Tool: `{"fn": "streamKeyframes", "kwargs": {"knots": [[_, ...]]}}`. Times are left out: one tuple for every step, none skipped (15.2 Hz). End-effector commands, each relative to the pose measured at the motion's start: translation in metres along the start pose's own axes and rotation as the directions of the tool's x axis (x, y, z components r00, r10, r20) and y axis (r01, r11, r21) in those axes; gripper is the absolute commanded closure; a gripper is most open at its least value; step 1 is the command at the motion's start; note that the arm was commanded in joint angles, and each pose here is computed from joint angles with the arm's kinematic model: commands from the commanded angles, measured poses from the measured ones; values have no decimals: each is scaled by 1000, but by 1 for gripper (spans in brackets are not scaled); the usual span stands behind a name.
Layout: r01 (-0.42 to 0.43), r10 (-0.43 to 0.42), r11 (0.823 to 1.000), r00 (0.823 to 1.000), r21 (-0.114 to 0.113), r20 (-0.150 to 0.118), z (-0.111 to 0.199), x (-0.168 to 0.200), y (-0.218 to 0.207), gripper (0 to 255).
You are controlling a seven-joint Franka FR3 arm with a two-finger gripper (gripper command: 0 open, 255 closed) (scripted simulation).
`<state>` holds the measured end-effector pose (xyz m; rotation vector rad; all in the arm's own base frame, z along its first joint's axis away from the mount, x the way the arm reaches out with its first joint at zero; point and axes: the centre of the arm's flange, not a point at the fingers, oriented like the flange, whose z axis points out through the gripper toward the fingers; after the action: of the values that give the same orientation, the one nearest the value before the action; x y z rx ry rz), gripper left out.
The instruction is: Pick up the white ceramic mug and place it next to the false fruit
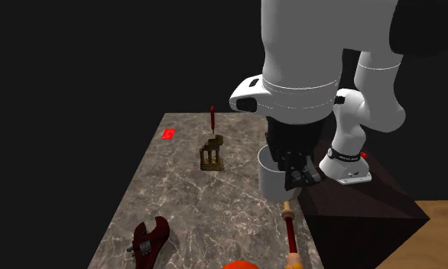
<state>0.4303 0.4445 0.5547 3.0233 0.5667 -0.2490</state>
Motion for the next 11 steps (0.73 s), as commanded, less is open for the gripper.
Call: {"fn": "streamKeyframes", "kwargs": {"knots": [[-2,2,1000,1000,0,0,9,0,-6,255],[-2,2,1000,1000,0,0,14,1,-6,255],[-2,2,1000,1000,0,0,19,2,-6,255],[-2,2,1000,1000,0,0,24,3,-6,255],[-2,2,1000,1000,0,0,29,4,-6,255],[-2,2,1000,1000,0,0,35,5,-6,255],[-2,2,1000,1000,0,0,40,6,-6,255],[-2,2,1000,1000,0,0,45,7,-6,255],[-2,2,1000,1000,0,0,50,8,-7,255],[-2,2,1000,1000,0,0,55,8,-7,255],[-2,2,1000,1000,0,0,61,9,-7,255]]}}
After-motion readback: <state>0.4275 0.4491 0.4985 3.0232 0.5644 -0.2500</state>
